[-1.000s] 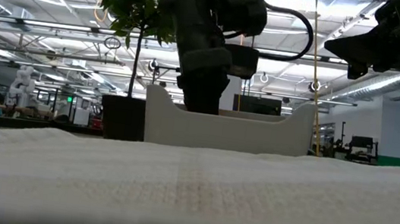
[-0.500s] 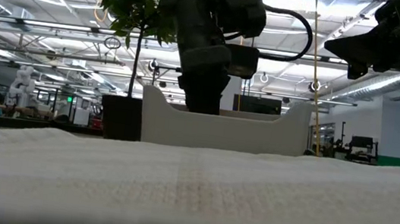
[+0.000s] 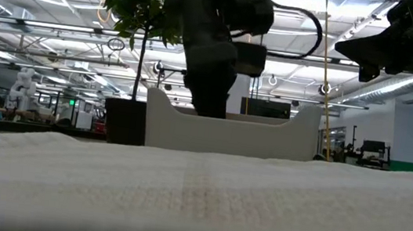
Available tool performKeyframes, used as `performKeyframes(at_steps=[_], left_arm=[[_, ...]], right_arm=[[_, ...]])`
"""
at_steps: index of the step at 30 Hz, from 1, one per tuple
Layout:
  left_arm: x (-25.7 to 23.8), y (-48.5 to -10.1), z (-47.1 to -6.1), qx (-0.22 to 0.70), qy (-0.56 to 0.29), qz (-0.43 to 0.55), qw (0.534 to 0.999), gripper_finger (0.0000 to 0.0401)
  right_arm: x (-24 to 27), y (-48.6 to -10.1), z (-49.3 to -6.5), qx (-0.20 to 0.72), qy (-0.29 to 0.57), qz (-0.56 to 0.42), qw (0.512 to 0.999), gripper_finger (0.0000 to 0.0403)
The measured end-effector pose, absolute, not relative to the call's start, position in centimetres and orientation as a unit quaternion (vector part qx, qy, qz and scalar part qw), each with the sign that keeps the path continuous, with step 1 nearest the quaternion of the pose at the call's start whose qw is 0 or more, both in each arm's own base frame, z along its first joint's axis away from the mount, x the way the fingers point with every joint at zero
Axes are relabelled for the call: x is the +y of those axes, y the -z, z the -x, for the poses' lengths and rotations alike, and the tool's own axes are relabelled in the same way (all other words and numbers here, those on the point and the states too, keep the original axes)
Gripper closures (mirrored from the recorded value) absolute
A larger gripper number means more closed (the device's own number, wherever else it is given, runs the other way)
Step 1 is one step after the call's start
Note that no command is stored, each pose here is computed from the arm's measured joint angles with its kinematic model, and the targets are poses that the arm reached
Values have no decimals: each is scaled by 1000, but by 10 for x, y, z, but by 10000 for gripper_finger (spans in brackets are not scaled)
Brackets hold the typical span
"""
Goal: Pick and placing Produce into tupperware
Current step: Put the yellow lemon into the gray basket, then adjust the gray basket
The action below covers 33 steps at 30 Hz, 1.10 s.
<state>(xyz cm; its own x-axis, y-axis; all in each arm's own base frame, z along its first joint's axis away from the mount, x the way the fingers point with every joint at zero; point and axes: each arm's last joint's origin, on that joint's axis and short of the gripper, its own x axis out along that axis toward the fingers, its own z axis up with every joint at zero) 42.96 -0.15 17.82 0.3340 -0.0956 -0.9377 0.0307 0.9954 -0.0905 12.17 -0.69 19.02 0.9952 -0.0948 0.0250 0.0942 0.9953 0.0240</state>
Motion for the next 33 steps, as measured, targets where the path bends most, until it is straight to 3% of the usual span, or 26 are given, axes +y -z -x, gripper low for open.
performKeyframes(at_steps=[4,8,19,27,33], left_arm=[[-8,-197,-426,556,51,-1,829,162],[-16,-226,-418,525,45,-37,849,192],[-23,-304,-372,446,4,-97,890,391],[-13,-295,-317,338,-45,-44,939,400],[-15,-251,-284,315,-70,13,947,400]], right_arm=[[-7,-190,-122,-13,47,-12,999,403],[-7,-190,-122,-14,46,-18,999,403],[-6,-192,-121,-20,34,-20,999,403],[-6,-192,-120,-24,33,-22,999,403],[-6,-190,-121,-13,33,-26,999,403]])
